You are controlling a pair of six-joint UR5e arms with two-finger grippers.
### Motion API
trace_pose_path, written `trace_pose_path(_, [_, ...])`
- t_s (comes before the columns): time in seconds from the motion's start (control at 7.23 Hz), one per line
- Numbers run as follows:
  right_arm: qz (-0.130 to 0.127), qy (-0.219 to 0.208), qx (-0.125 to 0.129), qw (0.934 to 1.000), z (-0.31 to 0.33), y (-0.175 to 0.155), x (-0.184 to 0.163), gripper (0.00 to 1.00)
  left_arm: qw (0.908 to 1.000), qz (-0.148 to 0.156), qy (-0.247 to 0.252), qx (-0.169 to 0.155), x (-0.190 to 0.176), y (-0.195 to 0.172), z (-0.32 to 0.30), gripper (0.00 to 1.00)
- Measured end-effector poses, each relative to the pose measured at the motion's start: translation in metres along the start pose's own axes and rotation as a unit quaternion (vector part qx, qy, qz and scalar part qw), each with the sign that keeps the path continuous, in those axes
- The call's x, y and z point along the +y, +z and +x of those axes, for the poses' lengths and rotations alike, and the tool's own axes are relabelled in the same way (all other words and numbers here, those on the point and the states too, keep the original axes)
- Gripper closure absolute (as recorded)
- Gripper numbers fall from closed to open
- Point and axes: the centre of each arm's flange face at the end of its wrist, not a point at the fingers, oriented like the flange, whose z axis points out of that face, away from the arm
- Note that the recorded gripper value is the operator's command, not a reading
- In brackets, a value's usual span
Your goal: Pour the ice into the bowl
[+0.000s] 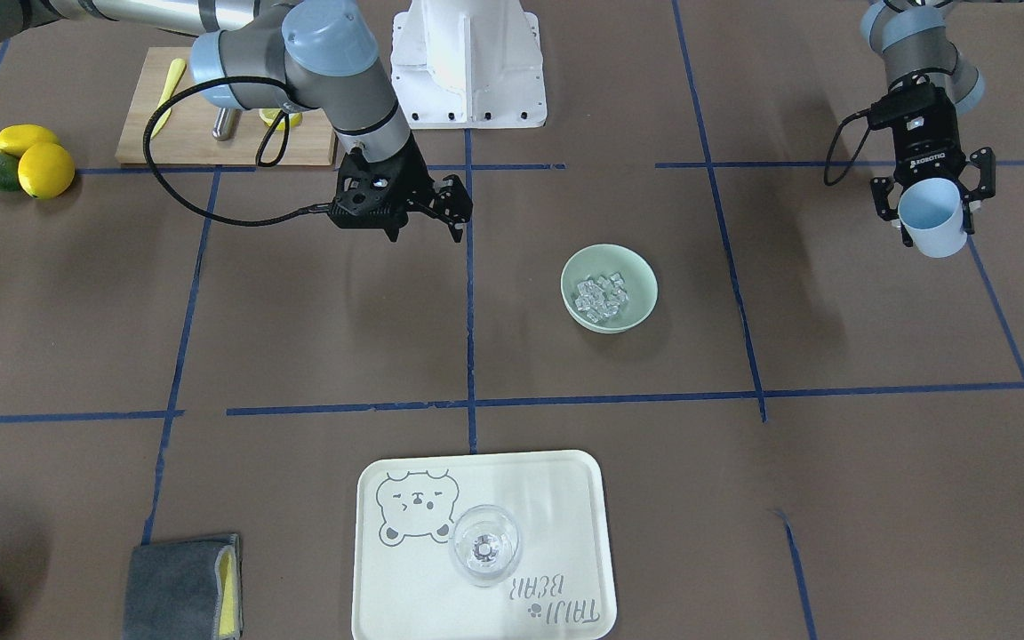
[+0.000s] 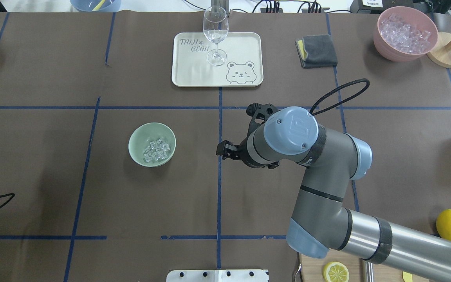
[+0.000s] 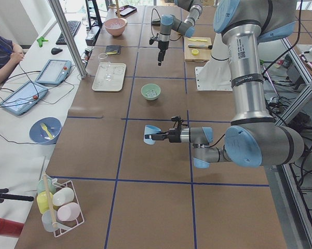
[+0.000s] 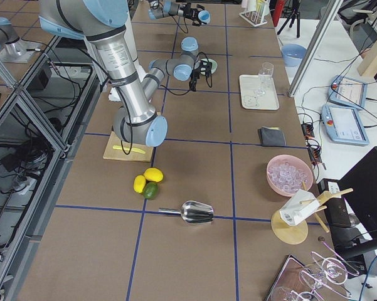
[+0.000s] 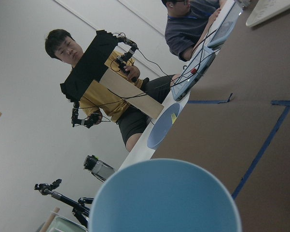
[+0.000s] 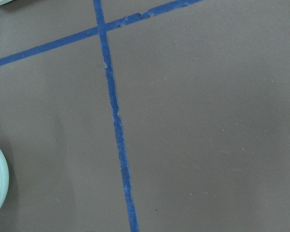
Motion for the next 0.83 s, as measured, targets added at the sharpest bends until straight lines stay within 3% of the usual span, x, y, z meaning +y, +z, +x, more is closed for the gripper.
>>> trace_pose_path(0.28, [0.000,-0.001,0.000,1.0000,-0.001,0.000,0.000,0.00,0.9958,-0.002,-0.091,0.009,0.001,0.000,0.002,1.00])
trace_pose_path(0.42, [0.000,-0.001,0.000,1.0000,-0.001,0.000,0.000,0.00,0.9887,-0.005,-0.149,0.015,0.001,0.000,0.003,1.00])
trace_pose_path(0.69, [0.000,0.000,0.000,1.0000,-0.001,-0.001,0.000,0.00,0.9586,-0.013,-0.283,0.030,0.000,0.001,0.010,1.00])
trace_pose_path(0.83, [0.000,0.000,-0.001,1.0000,-0.001,-0.001,0.000,0.00,0.9460,-0.018,-0.321,0.036,0.000,0.001,0.013,1.00])
